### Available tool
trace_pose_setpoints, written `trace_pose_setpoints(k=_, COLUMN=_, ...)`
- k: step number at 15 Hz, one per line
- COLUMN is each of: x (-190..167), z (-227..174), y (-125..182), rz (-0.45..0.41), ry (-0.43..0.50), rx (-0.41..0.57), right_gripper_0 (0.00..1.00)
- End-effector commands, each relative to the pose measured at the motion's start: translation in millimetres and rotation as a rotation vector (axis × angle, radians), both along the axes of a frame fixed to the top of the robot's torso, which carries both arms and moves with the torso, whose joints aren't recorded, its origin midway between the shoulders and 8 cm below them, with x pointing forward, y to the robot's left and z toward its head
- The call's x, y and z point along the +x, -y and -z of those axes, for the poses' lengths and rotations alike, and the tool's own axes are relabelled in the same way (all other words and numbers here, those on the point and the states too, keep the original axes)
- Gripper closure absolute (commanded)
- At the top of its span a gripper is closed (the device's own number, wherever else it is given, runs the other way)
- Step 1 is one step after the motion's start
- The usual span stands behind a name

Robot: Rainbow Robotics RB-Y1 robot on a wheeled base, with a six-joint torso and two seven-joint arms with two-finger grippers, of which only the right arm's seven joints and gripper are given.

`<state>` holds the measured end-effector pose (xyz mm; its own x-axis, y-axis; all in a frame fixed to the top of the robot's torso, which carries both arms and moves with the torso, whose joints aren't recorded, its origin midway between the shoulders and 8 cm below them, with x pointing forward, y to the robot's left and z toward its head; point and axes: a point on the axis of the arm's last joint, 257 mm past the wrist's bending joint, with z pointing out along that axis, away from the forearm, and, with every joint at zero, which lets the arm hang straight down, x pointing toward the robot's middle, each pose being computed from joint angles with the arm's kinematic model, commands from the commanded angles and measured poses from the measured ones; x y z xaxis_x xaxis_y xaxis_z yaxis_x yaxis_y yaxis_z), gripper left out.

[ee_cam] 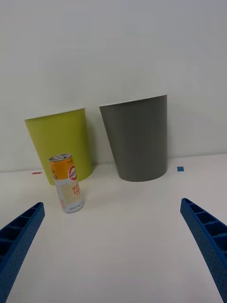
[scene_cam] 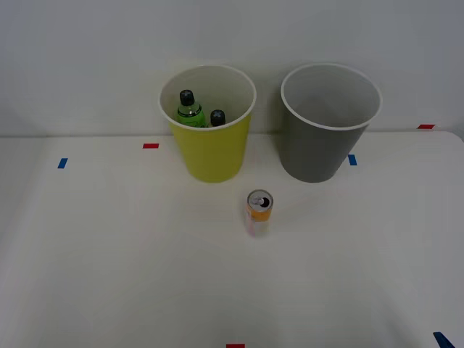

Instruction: Put cans in the gray bin, plastic bottles in the light green bin

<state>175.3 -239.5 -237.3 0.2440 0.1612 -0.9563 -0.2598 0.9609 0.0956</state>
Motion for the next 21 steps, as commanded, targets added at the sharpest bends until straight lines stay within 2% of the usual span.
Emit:
trace_pose_setpoints(k=1, x=0.0, z=0.0, y=0.1, rz=0.0, ry=0.0, rx=0.0, right_gripper_0=0.0)
trace_pose_setpoints(k=21, x=0.0, z=0.0, y=0.1, rz=0.0, ry=0.0, rx=0.0, right_gripper_0=0.0)
